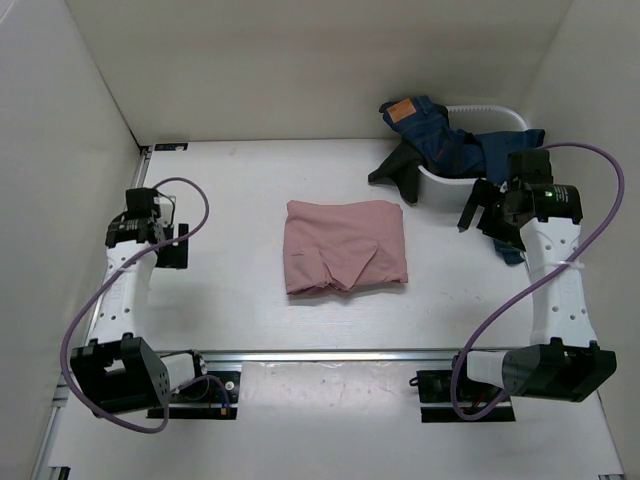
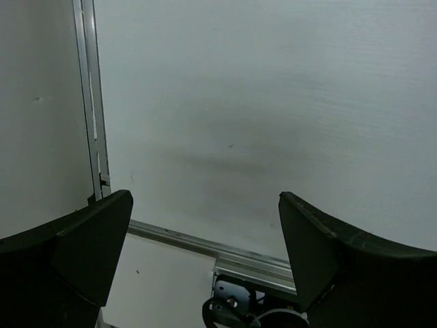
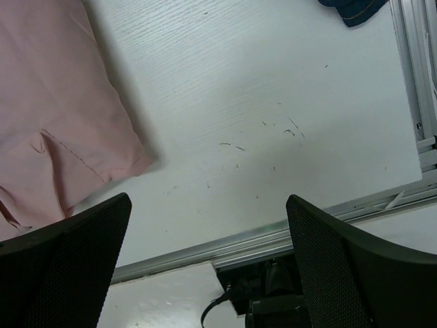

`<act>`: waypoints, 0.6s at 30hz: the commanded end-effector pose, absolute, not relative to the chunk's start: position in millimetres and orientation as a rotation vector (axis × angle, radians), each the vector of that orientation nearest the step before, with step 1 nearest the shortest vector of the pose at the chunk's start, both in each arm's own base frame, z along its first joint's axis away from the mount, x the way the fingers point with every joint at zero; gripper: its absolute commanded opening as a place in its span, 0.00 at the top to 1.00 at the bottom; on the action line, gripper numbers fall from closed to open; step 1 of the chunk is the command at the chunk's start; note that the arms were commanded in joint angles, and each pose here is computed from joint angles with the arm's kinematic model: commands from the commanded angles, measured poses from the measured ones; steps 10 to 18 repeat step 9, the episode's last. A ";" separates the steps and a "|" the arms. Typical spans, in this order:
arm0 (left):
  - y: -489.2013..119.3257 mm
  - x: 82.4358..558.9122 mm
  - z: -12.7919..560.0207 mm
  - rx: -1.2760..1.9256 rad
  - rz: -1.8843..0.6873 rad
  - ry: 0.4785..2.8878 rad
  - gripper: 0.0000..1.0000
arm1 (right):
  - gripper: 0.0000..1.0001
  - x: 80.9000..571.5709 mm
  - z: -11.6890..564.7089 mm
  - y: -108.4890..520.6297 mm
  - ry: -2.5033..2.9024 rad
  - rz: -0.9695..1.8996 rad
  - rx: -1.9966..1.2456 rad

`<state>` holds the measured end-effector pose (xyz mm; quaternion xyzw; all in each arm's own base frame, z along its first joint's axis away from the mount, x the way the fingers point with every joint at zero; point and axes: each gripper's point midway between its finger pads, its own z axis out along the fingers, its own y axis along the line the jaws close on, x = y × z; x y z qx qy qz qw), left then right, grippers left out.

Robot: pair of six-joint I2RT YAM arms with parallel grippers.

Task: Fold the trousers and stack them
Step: Fold the trousers

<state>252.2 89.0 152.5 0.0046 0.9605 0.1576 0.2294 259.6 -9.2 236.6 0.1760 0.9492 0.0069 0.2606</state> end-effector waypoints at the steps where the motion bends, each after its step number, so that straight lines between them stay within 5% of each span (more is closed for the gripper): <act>1: 85.5 259.8 190.0 -0.109 0.348 2.482 0.00 | 0.01 263.9 244.9 -7.6 2.546 0.041 0.435; 18: 86.0 276.6 212.6 -0.111 0.311 2.444 0.00 | 0.01 262.4 253.2 -16.1 2.499 -0.002 0.453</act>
